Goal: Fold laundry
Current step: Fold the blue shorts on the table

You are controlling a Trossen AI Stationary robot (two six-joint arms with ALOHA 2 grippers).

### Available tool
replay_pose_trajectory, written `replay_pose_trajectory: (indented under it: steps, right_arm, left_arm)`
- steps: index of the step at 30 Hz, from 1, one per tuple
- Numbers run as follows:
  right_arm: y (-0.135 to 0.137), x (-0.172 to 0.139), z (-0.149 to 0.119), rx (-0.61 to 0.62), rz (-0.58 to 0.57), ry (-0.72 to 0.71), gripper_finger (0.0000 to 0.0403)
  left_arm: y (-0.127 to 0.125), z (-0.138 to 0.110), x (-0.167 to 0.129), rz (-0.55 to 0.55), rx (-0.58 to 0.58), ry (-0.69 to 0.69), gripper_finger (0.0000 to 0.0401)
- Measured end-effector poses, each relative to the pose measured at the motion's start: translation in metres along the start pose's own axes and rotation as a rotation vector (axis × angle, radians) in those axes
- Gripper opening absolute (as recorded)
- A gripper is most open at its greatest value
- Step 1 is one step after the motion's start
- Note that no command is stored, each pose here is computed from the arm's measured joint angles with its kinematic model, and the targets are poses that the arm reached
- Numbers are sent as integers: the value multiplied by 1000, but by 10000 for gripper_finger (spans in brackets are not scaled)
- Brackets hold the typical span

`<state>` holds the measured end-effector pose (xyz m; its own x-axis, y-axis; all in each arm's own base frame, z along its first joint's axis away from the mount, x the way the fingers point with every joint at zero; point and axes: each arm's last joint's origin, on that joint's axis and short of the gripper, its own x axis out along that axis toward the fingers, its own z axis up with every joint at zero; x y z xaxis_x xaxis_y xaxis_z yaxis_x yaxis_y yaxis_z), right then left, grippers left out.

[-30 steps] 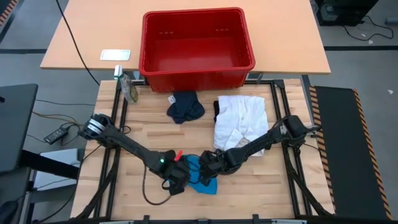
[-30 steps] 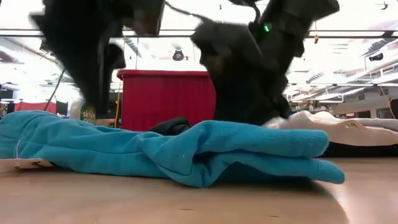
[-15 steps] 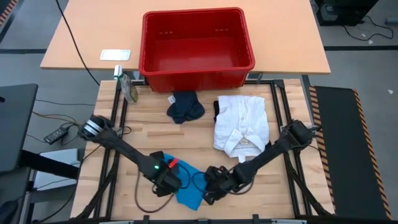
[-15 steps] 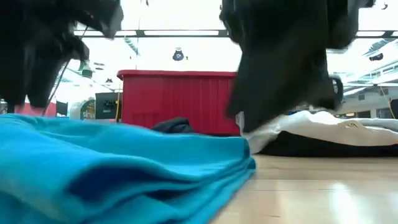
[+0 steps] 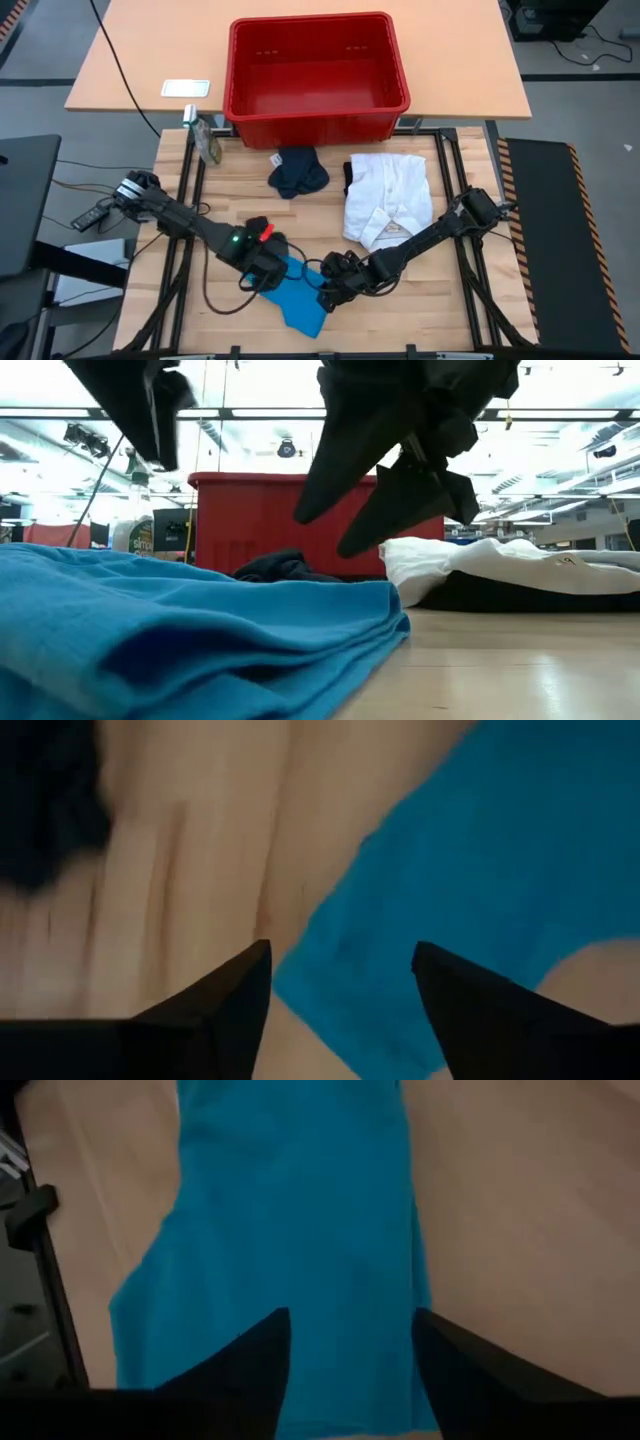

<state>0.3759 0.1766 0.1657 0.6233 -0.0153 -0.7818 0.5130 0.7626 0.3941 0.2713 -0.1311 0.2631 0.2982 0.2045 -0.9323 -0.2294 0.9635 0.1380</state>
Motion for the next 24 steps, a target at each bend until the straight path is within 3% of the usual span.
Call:
replay_pose_trajectory:
  steps: [4, 10, 19, 24]
  right_arm:
    - [-1, 0, 0, -14, -10, 8, 266]
    - [-5, -4, -14, 9, -88, 68, 308]
    - [-9, -8, -31, 29, -187, 41, 307]
    - [-17, 2, -38, 19, -127, 7, 304]
  left_arm:
    - [0, 13, 15, -53, 246, -5, 266]
    - [5, 29, 56, -69, 438, 93, 268]
    - [1, 33, 118, -216, 533, 279, 268]
    - [-4, 30, 135, -246, 532, 336, 268]
